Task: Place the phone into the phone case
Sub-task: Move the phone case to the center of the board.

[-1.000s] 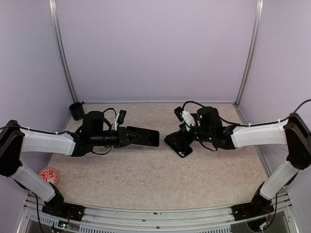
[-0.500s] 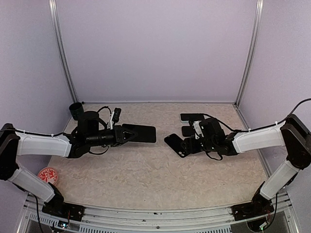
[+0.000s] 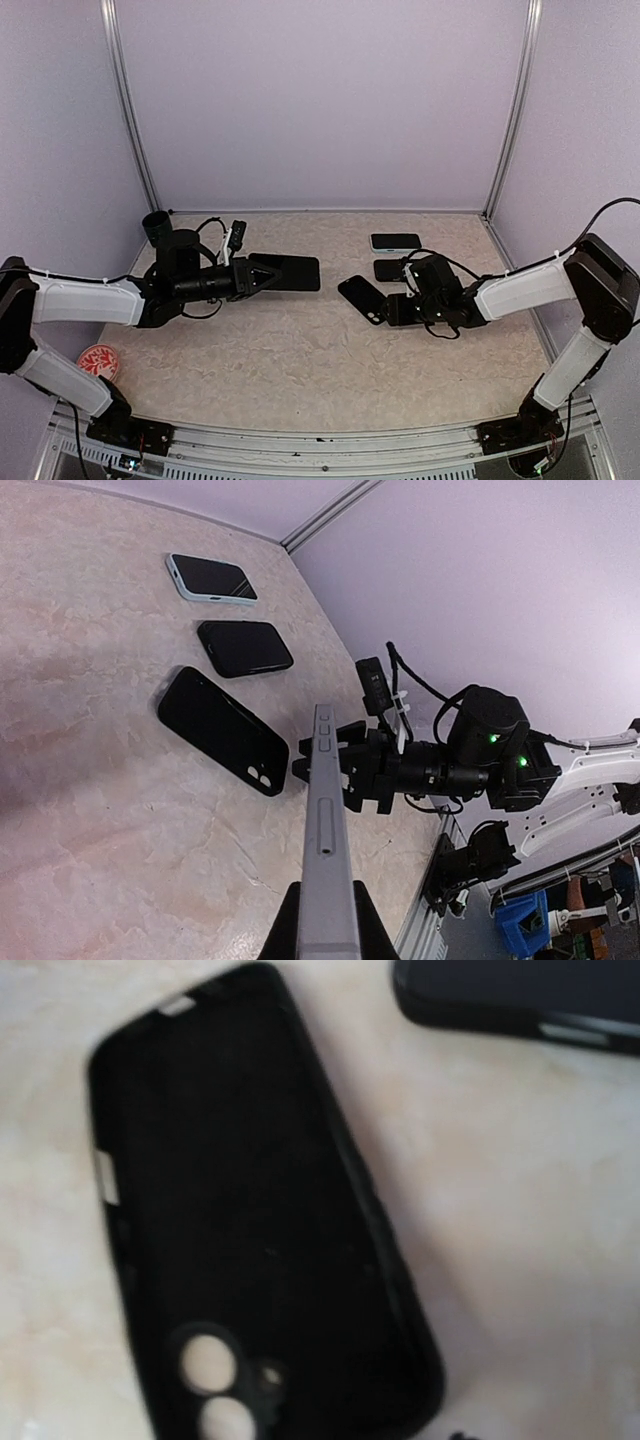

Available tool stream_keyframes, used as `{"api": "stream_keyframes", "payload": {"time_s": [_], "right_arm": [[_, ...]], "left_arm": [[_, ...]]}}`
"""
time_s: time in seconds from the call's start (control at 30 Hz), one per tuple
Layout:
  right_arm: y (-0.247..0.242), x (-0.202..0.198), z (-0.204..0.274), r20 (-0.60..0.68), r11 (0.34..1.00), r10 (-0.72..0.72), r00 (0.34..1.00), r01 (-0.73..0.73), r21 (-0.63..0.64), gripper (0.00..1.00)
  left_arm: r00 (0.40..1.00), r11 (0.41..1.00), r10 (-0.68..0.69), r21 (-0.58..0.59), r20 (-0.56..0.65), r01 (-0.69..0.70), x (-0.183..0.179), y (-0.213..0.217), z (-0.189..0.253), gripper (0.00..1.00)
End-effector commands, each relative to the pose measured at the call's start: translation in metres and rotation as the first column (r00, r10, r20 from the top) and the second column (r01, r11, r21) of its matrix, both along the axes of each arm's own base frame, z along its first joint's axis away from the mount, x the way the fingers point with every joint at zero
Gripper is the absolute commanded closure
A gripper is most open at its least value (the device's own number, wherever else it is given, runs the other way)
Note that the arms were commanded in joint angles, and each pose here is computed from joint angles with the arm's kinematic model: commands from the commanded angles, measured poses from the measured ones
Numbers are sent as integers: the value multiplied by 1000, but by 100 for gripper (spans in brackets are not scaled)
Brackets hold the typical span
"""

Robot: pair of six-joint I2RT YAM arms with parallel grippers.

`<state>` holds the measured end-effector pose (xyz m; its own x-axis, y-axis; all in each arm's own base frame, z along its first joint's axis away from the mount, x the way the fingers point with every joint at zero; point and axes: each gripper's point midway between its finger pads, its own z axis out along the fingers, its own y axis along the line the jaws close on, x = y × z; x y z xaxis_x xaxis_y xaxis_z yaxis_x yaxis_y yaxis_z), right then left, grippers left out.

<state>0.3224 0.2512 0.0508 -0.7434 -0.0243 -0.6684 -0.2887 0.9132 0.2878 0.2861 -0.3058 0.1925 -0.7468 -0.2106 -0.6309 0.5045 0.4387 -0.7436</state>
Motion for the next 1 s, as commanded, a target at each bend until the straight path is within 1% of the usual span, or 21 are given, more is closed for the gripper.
{"api": "stream_keyframes", "payload": {"time_s": [0.0, 0.33, 0.5, 0.83, 0.97], "right_arm": [[-6, 6, -13, -30, 999, -33, 999, 34, 16, 48], [-3, 18, -19, -37, 998, -48, 998, 49, 28, 49], [-1, 21, -28, -46, 999, -39, 998, 40, 11, 57], [2, 30, -29, -21, 999, -3, 1000, 1, -48, 86], [10, 35, -21, 12, 996, 59, 998, -58, -64, 91]], "left_arm": [[993, 998, 4, -67, 115, 4, 1, 2, 35, 100], [994, 998, 20, -63, 106, -14, 2, 5, 33, 100], [994, 998, 21, -64, 106, -14, 2, 5, 34, 100], [994, 998, 27, -63, 102, -20, 2, 6, 33, 100], [994, 998, 26, -68, 103, -19, 2, 6, 35, 100]]}}
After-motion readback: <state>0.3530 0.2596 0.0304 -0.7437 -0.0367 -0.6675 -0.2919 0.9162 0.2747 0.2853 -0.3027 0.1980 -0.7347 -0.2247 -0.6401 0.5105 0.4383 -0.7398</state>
